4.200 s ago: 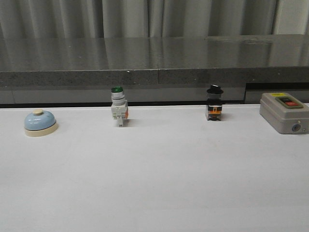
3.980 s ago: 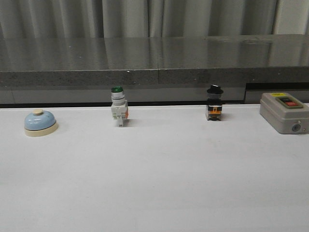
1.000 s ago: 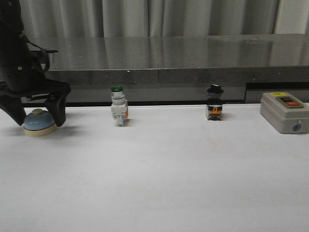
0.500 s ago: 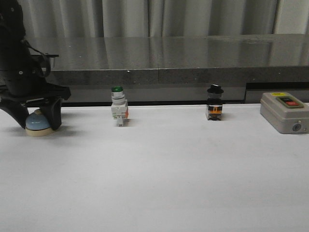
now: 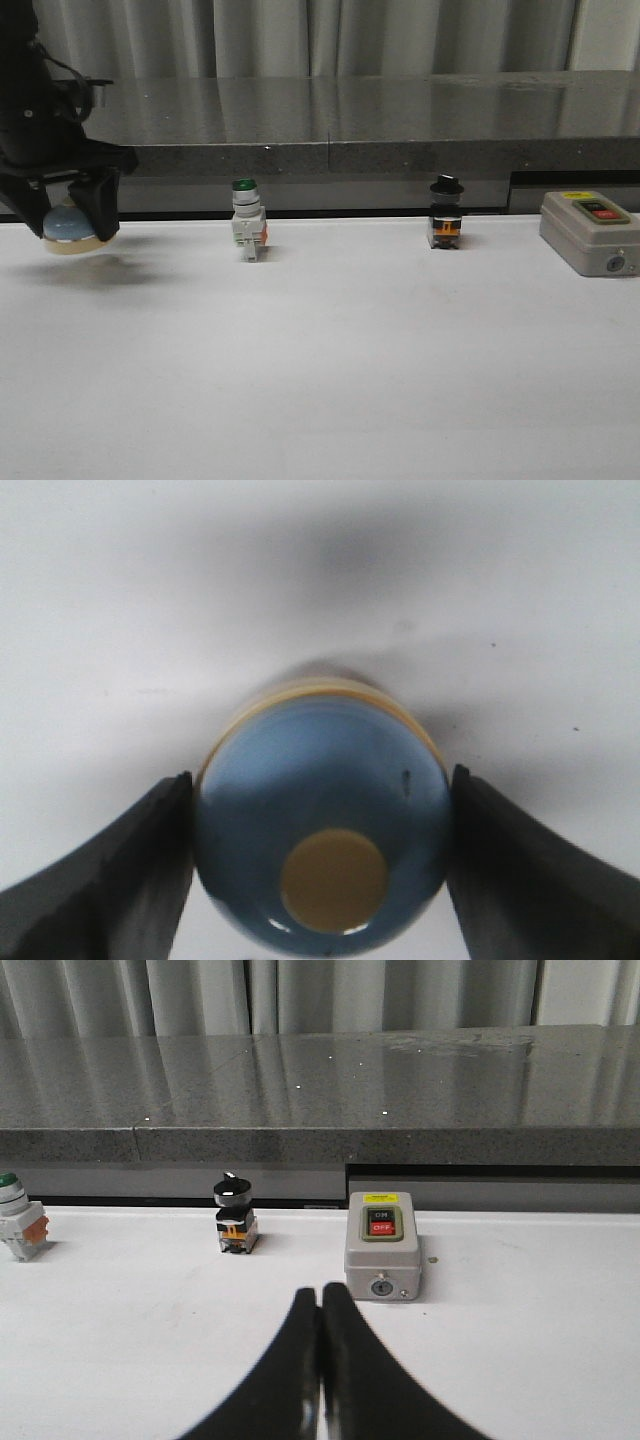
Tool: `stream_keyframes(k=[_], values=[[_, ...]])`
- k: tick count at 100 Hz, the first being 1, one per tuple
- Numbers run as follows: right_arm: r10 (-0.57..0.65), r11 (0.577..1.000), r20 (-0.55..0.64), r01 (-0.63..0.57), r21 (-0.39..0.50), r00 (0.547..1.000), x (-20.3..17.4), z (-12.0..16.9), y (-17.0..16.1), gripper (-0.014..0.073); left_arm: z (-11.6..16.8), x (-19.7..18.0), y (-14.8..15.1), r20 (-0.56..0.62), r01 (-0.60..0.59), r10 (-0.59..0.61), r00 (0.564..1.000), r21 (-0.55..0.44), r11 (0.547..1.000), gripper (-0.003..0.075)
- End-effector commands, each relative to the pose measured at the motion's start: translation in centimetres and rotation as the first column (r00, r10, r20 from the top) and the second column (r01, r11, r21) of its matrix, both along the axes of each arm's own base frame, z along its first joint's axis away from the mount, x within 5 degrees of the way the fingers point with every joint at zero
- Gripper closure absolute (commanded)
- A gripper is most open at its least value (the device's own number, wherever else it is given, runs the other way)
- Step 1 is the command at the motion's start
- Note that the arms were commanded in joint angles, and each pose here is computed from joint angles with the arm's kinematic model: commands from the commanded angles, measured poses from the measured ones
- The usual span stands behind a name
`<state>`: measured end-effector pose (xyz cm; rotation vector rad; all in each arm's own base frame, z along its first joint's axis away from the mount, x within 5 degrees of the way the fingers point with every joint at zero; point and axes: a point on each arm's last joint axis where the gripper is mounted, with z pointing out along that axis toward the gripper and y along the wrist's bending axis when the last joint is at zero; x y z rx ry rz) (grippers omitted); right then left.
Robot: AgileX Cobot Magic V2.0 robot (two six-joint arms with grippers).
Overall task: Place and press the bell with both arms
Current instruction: 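Carry the bell with the left gripper toward the table center and lower it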
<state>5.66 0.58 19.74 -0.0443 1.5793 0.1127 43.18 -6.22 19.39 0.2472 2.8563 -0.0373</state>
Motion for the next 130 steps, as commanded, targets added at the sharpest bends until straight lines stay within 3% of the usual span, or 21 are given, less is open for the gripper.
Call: stream_keyframes(k=[1, 22, 48, 74, 105, 130], values=[[-0.009, 1.000, 0.122, 0.009, 0.001, 0.992, -0.3, 1.4, -0.1, 0.0655, 5.1, -0.7, -0.6, 0.128, 0.018, -0.015, 0.992, -0.021, 1.000, 0.0490], [-0.009, 1.000, 0.122, 0.009, 0.001, 0.992, -0.3, 1.4, -0.1, 0.0655, 7.4, -2.7, -3.7, 0.146, 0.103, -0.099, 0.984, -0.025, 0.994, 0.0489], [-0.009, 1.000, 0.122, 0.009, 0.001, 0.992, -0.3, 1.4, -0.1, 0.0655, 7.6, -5.3, -8.3, 0.158, 0.239, -0.232, 0.960, -0.027, 0.971, 0.0489], [-0.009, 1.000, 0.122, 0.009, 0.001, 0.992, -0.3, 1.4, -0.1, 0.0655, 7.6, -7.8, -14.8, 0.229, 0.405, -0.389, 0.892, -0.025, 0.914, 0.0490], [-0.009, 1.000, 0.122, 0.009, 0.001, 0.992, -0.3, 1.4, -0.1, 0.0655, 4.3, -9.8, -19.8, 0.166, 0.512, -0.502, 0.849, -0.022, 0.859, 0.0489], [-0.009, 1.000, 0.122, 0.009, 0.001, 0.992, -0.3, 1.4, -0.1, 0.0655, 1.8, -10.0, -21.4, 0.133, 0.538, -0.531, 0.837, -0.019, 0.843, 0.0489]])
